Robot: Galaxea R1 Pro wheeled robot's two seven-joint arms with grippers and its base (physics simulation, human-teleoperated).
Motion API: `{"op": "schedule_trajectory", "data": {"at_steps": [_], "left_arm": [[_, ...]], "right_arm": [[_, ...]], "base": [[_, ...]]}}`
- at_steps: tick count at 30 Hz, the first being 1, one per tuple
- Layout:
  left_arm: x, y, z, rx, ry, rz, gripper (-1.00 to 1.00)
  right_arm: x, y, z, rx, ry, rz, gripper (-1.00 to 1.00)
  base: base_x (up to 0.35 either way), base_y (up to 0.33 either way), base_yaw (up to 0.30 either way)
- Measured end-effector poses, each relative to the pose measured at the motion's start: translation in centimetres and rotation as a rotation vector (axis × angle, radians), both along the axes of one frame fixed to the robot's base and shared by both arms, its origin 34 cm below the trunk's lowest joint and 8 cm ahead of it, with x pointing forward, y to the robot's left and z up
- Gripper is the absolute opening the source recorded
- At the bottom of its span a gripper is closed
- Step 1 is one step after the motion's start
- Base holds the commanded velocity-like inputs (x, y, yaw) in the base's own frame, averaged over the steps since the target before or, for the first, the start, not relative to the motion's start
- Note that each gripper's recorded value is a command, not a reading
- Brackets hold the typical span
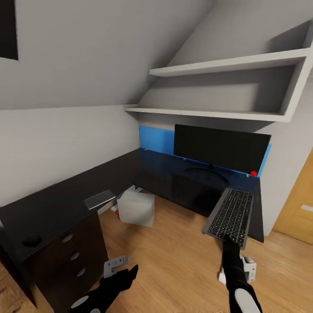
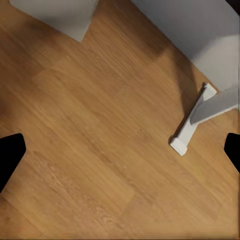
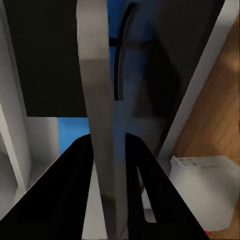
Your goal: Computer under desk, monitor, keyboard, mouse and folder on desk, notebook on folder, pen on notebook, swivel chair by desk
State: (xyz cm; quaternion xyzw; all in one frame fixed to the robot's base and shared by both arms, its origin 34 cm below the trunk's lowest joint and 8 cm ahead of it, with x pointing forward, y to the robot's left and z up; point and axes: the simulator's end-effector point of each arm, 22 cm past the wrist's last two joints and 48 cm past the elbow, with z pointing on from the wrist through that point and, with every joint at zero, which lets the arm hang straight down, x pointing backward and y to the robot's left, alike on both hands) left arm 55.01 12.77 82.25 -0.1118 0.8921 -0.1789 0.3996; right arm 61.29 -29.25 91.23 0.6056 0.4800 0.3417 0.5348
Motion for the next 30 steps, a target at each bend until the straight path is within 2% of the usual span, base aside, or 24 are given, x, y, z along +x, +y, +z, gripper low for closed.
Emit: {"op": "schedule_trajectory", "data": {"at_steps": [3,9,17,26,30], "left_arm": [[0.0,0.0,0.0,0.0,0.0,0.001,1.0],[0.0,0.0,0.0,0.0,0.0,0.001,1.0],[0.0,0.0,0.0,0.0,-0.001,0.001,1.0],[0.0,-0.1,0.0,0.0,-0.002,0.002,1.0],[-0.3,-0.2,-0.7,0.002,0.017,-0.005,1.0]], "right_arm": [[-0.1,-0.8,-0.2,0.025,0.002,-0.02,-1.0],[-0.5,-3.2,-0.4,0.037,0.004,-0.073,-1.0],[-0.7,-4.1,-0.4,0.037,0.003,-0.095,-1.0],[-1.0,-5.6,-0.3,0.033,-0.001,-0.129,-1.0],[-1.0,-5.6,-0.2,0.03,-0.006,-0.13,-1.0]], "base": [[0.0,0.0,-0.276],[0.0,0.0,-0.276],[0.0,0.0,-0.276],[0.254,0.0,-0.276],[0.044,0.003,-0.094]]}}
